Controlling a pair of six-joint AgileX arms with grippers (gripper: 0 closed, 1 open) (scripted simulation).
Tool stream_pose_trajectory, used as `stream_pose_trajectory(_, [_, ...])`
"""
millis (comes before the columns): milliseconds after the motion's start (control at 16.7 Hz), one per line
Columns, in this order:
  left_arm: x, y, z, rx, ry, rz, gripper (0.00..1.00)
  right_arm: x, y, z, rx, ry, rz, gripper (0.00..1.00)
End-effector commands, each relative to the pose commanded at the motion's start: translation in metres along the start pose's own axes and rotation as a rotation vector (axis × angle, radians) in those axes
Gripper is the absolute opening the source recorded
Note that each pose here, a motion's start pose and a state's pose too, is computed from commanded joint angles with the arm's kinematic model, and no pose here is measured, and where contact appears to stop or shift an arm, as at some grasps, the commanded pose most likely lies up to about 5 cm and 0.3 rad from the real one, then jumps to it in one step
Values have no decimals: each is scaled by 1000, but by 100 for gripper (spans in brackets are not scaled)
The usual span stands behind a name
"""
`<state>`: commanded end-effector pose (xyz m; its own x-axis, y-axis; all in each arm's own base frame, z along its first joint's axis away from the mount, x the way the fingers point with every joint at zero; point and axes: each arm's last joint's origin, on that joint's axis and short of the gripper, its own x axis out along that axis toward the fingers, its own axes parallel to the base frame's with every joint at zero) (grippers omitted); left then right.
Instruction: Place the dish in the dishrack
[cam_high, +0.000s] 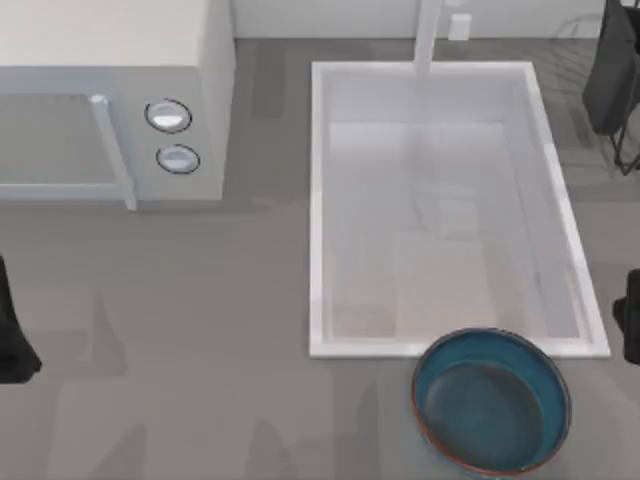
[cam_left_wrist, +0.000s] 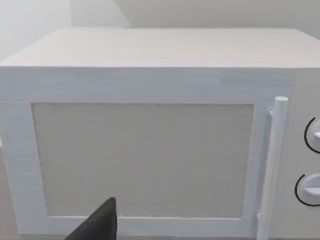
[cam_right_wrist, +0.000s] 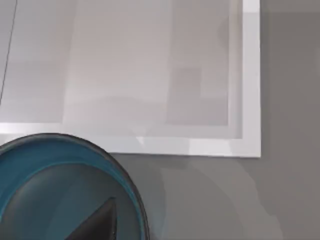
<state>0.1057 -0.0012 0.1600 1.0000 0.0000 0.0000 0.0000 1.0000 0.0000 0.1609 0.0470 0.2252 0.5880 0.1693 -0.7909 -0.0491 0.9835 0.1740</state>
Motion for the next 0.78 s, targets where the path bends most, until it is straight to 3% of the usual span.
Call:
stream_pose_trajectory(180, [0, 0, 0, 0, 0, 0, 100, 15, 24, 22, 12, 267, -46, 100])
stream_pose_trajectory(420, [0, 0, 0, 0, 0, 0, 100, 35, 56, 41, 10, 512, -128, 100])
stream_pose_trajectory(780, [0, 0, 0, 0, 0, 0, 100, 49, 76, 50, 2, 631, -188, 100])
